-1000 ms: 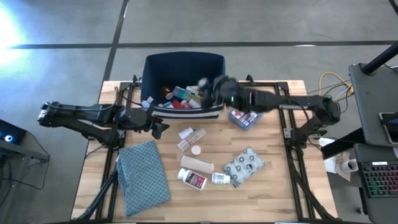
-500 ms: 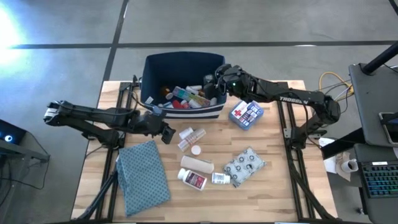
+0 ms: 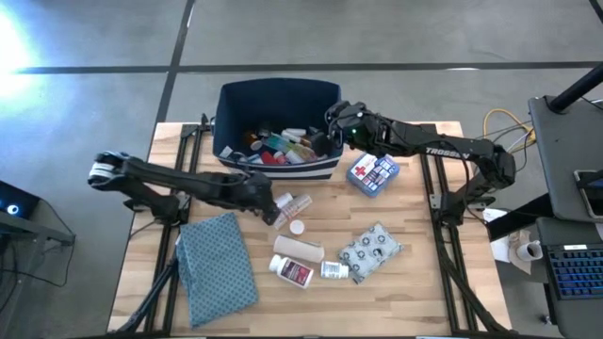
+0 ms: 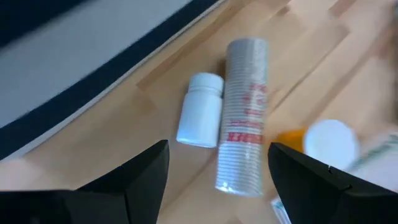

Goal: Pick & place medical supplies in basket/bin
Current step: Put the small white pill bottle into the blue bin

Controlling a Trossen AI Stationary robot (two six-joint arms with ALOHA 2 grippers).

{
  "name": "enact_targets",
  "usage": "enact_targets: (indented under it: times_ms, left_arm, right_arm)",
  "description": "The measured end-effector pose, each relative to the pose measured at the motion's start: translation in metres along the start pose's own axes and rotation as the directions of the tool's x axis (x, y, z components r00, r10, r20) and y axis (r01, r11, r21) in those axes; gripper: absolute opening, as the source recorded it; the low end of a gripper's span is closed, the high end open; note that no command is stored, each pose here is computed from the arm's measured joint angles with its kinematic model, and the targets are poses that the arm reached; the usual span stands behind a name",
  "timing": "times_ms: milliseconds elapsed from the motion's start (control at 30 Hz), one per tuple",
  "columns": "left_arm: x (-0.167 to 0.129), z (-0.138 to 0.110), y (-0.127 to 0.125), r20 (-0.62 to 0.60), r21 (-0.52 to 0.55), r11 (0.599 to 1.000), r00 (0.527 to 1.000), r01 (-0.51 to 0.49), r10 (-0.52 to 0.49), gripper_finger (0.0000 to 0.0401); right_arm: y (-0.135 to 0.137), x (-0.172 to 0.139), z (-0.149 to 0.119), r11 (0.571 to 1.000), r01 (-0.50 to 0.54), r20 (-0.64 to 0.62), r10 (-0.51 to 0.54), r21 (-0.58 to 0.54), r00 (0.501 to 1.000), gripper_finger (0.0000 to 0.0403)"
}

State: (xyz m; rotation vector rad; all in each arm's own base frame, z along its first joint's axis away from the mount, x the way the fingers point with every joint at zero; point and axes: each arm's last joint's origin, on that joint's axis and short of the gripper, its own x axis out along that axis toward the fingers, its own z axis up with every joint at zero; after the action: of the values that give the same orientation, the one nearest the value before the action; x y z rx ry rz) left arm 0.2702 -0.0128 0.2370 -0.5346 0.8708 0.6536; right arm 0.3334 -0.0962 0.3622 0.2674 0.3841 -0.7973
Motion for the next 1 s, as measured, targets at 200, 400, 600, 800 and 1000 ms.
enact_targets:
  times_ms: [200, 400, 600, 800, 1000]
  left_arm:
    - [0.035, -0.007, -0.008, -0.054, 0.027, 0.998, 0.996, -0.064, 0.066, 0.0252]
    - [0.064, -0.015, -0.014, -0.087, 0.047, 0.994, 0.991, -0.100, 0.104, 0.0252]
    - [0.088, -0.018, -0.023, -0.058, 0.077, 0.992, 0.993, -0.097, 0.102, 0.0252]
    - [0.092, -0.020, -0.021, -0.044, 0.107, 0.986, 0.990, -0.127, 0.133, 0.0242]
    - [0.098, -0.026, -0.020, -0.070, 0.170, 0.977, 0.987, -0.130, 0.144, 0.0201]
  right_arm:
    - [0.007, -0.011, 0.001, 1.000, -0.014, -0.030, 0.013, -0.027, 0.999, 0.0368]
    - [0.017, -0.031, 0.012, 0.998, -0.067, 0.020, 0.067, -0.014, 0.998, 0.0368]
    - [0.020, -0.039, 0.018, 0.996, -0.087, 0.041, 0.086, 0.016, 0.995, 0.0368]
    - [0.027, -0.044, 0.015, 0.993, -0.114, 0.037, 0.113, 0.023, 0.993, 0.0368]
    - [0.035, -0.049, 0.012, 0.989, -0.144, 0.031, 0.143, 0.032, 0.989, 0.0368]
